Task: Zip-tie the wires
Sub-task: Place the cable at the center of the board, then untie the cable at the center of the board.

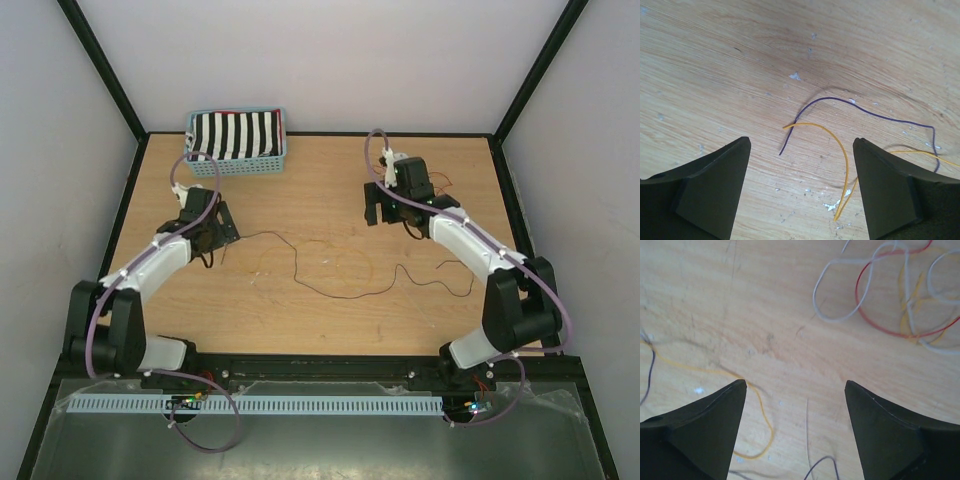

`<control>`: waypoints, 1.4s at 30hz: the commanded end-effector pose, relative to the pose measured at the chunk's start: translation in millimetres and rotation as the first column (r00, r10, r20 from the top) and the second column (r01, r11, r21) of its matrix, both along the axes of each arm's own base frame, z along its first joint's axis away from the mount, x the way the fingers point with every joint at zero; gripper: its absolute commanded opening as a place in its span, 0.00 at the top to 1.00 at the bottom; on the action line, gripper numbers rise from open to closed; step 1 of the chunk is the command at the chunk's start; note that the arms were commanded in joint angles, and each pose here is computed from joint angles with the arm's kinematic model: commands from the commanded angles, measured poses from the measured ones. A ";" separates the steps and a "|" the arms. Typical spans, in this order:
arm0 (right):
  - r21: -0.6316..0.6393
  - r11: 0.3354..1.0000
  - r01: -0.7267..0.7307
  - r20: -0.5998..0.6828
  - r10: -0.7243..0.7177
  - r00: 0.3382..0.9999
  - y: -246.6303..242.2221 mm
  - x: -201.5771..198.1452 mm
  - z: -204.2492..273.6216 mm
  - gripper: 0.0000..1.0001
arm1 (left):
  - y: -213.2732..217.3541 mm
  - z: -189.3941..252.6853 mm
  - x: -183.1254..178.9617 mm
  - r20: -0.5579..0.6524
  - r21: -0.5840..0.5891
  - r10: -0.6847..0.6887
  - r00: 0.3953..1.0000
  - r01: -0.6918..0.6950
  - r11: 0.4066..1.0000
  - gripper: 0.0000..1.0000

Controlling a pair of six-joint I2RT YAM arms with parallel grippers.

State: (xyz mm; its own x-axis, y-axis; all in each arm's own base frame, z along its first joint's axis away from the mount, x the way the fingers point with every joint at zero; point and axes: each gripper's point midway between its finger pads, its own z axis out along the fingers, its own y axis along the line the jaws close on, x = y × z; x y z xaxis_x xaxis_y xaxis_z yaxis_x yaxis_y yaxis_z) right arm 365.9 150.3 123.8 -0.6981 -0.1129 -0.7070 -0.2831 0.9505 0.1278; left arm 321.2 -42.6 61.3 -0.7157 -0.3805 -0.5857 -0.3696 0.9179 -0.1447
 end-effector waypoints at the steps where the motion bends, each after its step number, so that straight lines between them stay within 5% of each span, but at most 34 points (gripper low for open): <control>1: 0.003 0.993 0.117 0.043 -0.117 0.992 -14.1 39.2 14.1 0.09 | 15.3 15.8 -13.4 0.022 0.029 0.022 1.000 -0.023 0.999 0.11; 8: 0.005 0.983 0.184 0.049 -0.184 0.982 -23.8 97.3 5.4 0.14 | 10.0 64.7 -5.1 0.209 0.013 -0.085 0.974 0.084 0.996 0.01; 17: -0.062 0.967 0.246 0.034 -0.244 0.969 -38.7 142.1 -21.1 0.21 | -41.4 149.9 2.2 0.502 -0.007 -0.352 0.790 0.411 0.912 0.01; 29: -0.202 0.927 0.316 0.026 -0.317 0.948 -72.2 140.7 -42.1 0.23 | -58.8 153.5 3.6 0.506 -0.050 -0.399 0.764 0.488 0.871 0.01; 42: -0.188 0.936 0.297 -0.072 -0.315 0.947 -70.2 125.4 -76.2 0.56 | -67.2 158.1 7.5 0.511 -0.050 -0.433 0.742 0.529 0.847 0.09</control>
State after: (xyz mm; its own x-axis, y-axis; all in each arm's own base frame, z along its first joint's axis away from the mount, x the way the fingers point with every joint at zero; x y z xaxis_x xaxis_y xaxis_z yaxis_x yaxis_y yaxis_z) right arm 501.5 81.2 61.9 -0.7498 -0.0041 -0.6616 0.0295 0.9988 -0.0395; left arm 321.6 -103.4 193.0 -0.5493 -0.2035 -0.8105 0.2104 0.9050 -0.3698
